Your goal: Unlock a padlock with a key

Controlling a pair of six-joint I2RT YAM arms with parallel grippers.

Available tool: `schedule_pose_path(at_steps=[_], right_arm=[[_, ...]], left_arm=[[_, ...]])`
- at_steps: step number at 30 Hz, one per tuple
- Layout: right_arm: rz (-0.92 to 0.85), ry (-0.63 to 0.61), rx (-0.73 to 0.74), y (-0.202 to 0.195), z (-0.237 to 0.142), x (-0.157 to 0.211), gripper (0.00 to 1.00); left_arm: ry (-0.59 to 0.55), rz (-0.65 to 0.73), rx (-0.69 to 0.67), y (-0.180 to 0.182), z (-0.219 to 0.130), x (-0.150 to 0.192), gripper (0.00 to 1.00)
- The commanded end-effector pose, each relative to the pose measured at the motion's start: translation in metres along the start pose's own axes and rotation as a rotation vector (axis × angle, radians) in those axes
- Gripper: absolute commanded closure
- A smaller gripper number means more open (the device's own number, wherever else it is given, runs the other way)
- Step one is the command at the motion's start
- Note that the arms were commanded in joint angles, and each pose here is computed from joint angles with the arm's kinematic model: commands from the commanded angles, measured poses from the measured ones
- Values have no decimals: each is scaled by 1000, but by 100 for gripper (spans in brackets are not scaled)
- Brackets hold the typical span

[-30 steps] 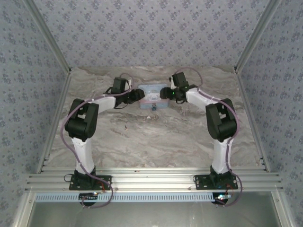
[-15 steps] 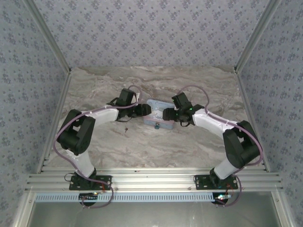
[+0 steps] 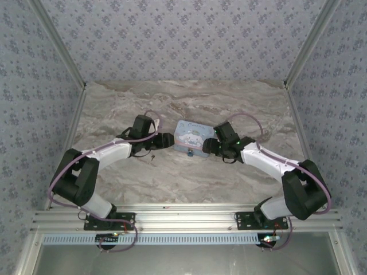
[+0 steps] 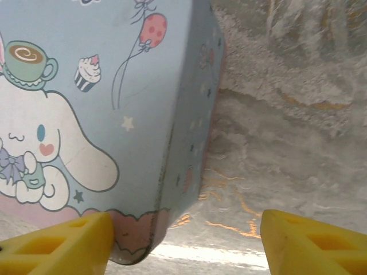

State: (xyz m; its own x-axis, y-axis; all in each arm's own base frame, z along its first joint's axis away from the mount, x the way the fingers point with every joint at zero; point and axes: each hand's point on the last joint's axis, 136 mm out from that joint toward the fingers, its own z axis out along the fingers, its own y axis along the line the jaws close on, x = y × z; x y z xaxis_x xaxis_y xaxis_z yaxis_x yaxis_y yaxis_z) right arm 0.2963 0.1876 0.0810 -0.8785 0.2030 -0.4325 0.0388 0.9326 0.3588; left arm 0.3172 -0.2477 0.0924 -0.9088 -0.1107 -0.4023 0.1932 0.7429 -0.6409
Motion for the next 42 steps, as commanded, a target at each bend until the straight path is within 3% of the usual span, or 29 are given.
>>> schedule_pose_path(at_steps=[1, 5, 12, 21, 26, 30, 42], right_arm=[[18, 92, 42, -11, 11, 30, 37], [-9, 100, 62, -10, 16, 21, 43], [-21, 136, 90, -14, 30, -12, 45], [-65, 94, 74, 0, 8, -36, 41], [-92, 51, 84, 4, -19, -25, 39], [-70, 29, 85, 5, -26, -4, 39], [-153, 97, 89, 48, 14, 51, 39]], left_arm=[[-5, 16, 80, -21, 9, -1, 47], [19, 24, 101, -32, 22, 3, 48], [20, 47, 96, -38, 24, 2, 48], [-15, 63, -185, 10, -22, 1, 48], [-31, -29, -413, 61, -63, 4, 47], [-25, -94, -497, 85, -82, 14, 48], [66, -73, -431, 87, -64, 34, 53]])
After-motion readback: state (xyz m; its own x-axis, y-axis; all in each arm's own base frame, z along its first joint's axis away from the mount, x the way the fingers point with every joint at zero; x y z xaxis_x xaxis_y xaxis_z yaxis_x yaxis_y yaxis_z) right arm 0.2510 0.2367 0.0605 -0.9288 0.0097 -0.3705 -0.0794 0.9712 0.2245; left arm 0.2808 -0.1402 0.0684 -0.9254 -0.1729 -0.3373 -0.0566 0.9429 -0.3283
